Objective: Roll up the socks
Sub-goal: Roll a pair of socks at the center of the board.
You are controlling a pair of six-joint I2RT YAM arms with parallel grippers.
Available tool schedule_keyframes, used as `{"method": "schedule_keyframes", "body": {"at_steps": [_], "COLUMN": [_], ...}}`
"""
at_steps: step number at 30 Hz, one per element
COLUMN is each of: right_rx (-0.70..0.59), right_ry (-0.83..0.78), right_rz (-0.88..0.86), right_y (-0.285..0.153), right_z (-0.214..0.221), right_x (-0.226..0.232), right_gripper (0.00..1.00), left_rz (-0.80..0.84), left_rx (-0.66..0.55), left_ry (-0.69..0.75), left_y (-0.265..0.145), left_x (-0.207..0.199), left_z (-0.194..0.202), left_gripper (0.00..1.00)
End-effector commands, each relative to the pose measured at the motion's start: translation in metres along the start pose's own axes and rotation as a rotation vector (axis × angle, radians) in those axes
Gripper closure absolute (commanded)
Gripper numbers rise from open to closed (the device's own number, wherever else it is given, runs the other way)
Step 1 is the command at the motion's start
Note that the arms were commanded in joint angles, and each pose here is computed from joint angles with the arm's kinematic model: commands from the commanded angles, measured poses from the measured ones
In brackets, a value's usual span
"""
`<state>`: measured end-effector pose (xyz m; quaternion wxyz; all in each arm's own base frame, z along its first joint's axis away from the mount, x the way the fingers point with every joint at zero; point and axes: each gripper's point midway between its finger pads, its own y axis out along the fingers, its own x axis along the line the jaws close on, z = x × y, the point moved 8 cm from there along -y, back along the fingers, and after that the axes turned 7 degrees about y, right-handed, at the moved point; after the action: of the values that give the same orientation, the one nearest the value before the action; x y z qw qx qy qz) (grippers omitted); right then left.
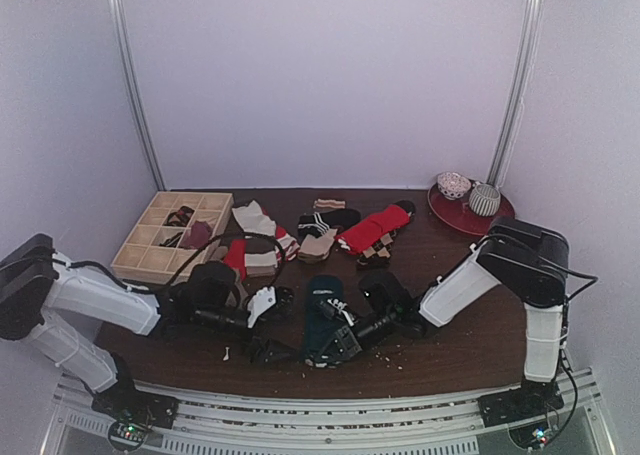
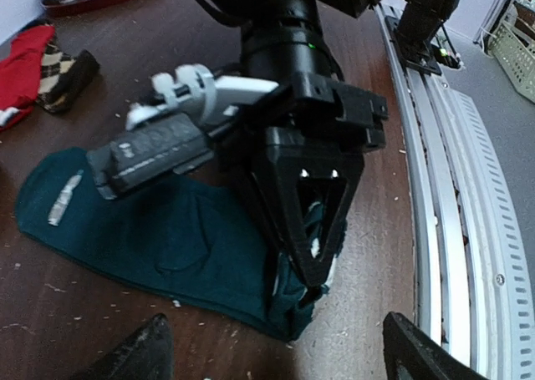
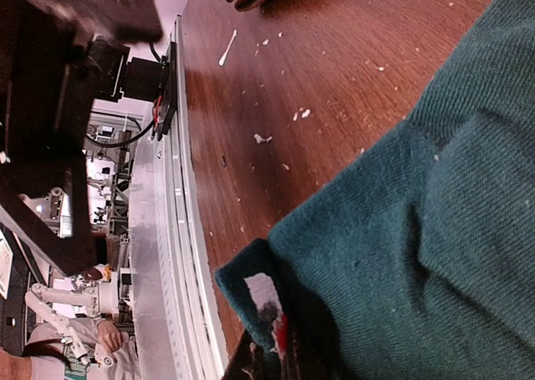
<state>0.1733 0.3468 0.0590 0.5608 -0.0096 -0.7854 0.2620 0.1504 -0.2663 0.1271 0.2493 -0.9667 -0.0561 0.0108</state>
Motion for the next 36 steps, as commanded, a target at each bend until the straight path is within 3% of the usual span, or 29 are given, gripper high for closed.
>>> {"method": "schedule_keyframes", "body": {"at_steps": [1, 6, 12, 17, 23, 28, 36], "right_rx": [0.089, 0.088, 0.082, 0.069, 0.07, 0.071, 0.073], "right_ry": [0.085, 0.078, 0.078, 0.085, 0.084, 0.086, 0.065], "right_rz": [0.092, 0.107, 0.124, 0.123, 0.122, 0.121, 0.128], "right_y": [0.001, 0.0, -0.001, -0.001, 0.001, 0.002, 0.001], "right_z": [0.017, 0.019, 0.021, 0.021, 0.019, 0.02, 0.02], "right_x": [-0.025, -0.029, -0.032, -0.034, -0.035, -0.037, -0.036], "right_gripper": [0.95, 0.95, 0.95, 0.95, 0.95, 0.95, 0.92], "left_rz": [0.101, 0.147, 0.151, 0.197, 0.167, 0.164, 0.164], "left_rx": [-0.079, -0.073, -0.032, -0.026, -0.01, -0.015, -0.011], "left_ry": [-0.023, -0.027, -0.028, -0.046, -0.085, -0.095, -0.12], "left_y": [0.022, 0.04, 0.056, 0.062, 0.056, 0.055, 0.063], "left_x": [-0.006, -0.015, -0.015, -0.019, -0.023, -0.024, -0.021], "left_z": [-0.01, -0.004, 0.004, 0.013, 0.028, 0.033, 0.036], "left_gripper": [0.15, 0.19, 0.31, 0.57, 0.5, 0.5, 0.77]}}
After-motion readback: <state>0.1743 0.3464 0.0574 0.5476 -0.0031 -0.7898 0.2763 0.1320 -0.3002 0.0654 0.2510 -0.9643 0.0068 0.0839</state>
